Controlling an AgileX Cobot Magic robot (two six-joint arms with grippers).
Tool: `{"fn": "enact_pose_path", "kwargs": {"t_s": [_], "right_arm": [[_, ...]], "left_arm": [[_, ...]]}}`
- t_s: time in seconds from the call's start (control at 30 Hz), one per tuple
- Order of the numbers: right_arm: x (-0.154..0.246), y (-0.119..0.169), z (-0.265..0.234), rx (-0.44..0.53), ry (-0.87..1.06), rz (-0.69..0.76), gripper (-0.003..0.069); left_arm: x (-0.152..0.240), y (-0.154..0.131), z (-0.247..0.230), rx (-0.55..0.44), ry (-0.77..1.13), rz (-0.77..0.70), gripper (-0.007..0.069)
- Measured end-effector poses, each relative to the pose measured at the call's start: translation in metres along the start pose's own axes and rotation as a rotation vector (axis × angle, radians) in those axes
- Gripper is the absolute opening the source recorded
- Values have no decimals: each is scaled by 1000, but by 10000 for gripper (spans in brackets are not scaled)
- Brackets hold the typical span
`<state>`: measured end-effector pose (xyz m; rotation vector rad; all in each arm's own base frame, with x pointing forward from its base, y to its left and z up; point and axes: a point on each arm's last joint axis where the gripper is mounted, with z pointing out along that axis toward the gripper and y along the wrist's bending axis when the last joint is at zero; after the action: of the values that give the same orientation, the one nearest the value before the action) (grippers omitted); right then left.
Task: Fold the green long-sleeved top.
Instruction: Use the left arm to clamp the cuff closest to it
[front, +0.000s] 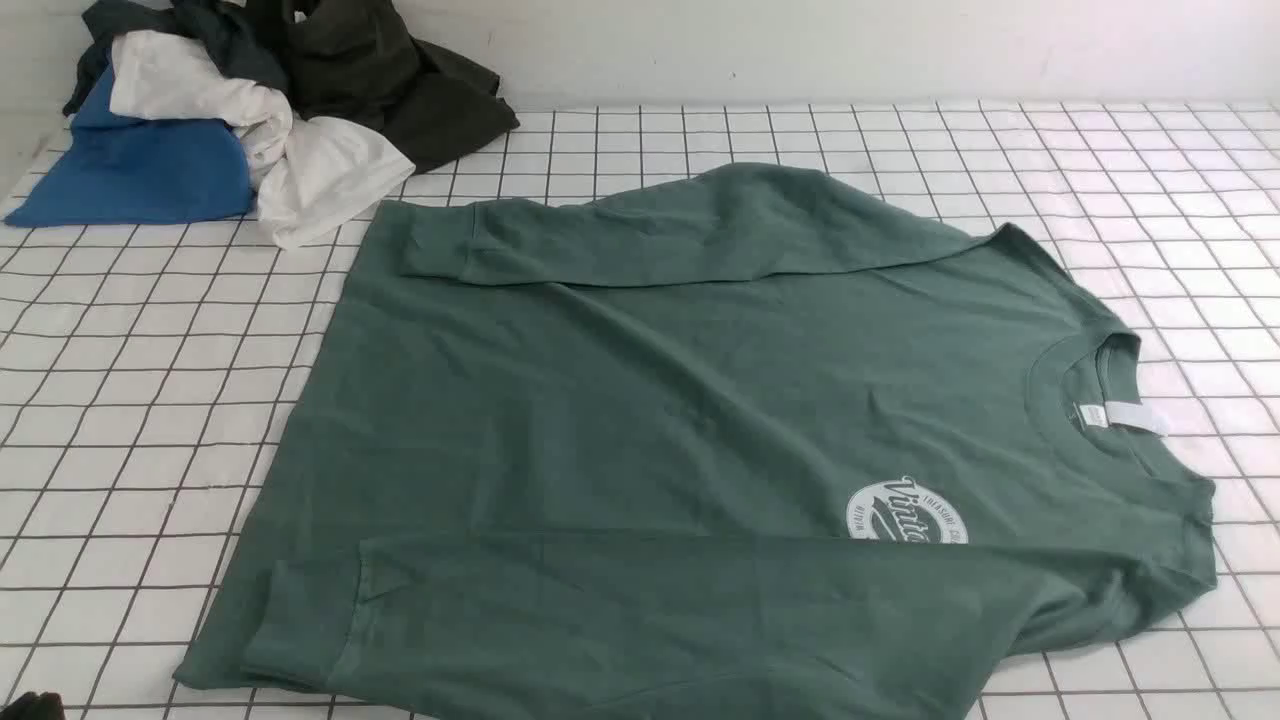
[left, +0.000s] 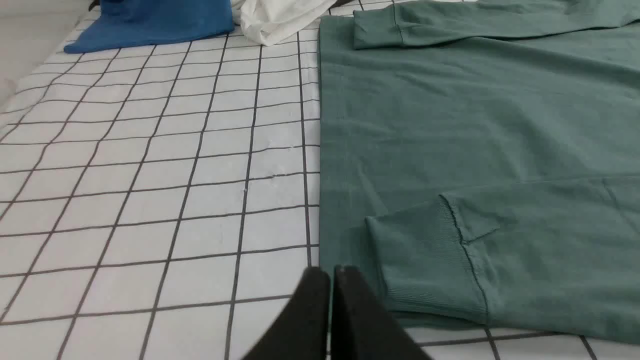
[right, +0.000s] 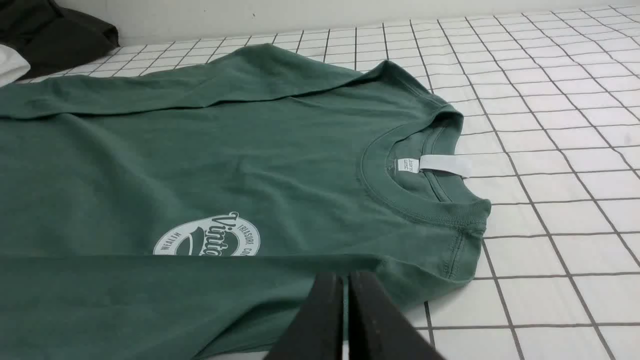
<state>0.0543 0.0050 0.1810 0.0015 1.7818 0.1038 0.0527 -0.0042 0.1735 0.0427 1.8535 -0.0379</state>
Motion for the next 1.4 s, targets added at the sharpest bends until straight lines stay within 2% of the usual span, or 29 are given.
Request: {"fn": "enact_pose_path", "kwargs": {"t_s": [1.4], "right_arm": [[0, 0, 0, 4, 0, -36, 12]], "left_arm": [[0, 0, 0, 0, 0, 0, -3]]}}
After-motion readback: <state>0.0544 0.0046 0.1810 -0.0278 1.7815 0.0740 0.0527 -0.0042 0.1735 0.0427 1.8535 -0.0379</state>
